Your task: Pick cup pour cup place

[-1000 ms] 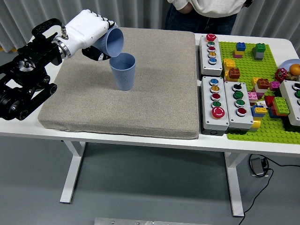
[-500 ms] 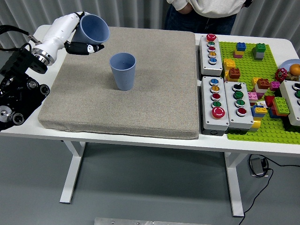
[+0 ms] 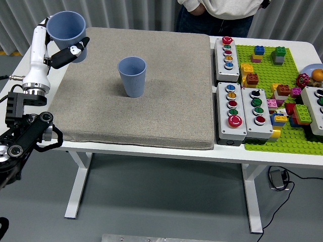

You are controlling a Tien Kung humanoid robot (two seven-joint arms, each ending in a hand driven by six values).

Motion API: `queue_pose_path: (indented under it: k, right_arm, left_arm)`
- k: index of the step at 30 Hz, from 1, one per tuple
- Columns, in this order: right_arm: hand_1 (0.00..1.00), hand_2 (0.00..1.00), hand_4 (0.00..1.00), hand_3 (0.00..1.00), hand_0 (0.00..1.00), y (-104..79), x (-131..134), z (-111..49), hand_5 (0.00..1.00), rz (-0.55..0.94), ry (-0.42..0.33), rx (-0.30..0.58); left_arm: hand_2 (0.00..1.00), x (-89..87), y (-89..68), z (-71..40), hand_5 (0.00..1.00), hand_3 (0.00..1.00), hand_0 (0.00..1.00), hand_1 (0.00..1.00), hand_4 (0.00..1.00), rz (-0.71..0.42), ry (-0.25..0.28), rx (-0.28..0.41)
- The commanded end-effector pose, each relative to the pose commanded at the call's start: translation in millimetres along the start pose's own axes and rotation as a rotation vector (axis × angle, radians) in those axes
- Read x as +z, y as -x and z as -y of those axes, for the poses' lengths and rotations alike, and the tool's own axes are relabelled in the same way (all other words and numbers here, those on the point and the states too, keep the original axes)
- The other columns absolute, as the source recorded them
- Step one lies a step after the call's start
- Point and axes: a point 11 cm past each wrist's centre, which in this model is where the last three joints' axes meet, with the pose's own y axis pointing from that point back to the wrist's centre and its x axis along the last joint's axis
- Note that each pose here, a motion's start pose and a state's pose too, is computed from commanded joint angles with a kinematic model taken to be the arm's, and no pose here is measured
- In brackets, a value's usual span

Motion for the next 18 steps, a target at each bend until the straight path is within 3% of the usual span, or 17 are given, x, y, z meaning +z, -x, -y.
queue_pose_path:
  k: [8, 18]
  right_arm:
    - [0.66, 0.602, 0.008, 0.599, 0.69, -0.4, 0.7, 0.2, 0.289, 0.001, -0.001, 0.001]
    - [0.66, 0.602, 0.007, 0.599, 0.691, -1.7, -1.1, 0.1, 0.29, 0.005, -0.005, 0.004]
  left_arm:
    - [0.505, 3.3, 13.2, -23.6, 0.122, 0.535, 0.441, 0.486, 0.707, 0.024, 0.044, 0.003]
    - [0.511, -15.8, 36.0, -56.8, 0.135, 0.538, 0.445, 0.493, 0.708, 0.015, -0.011, -0.089]
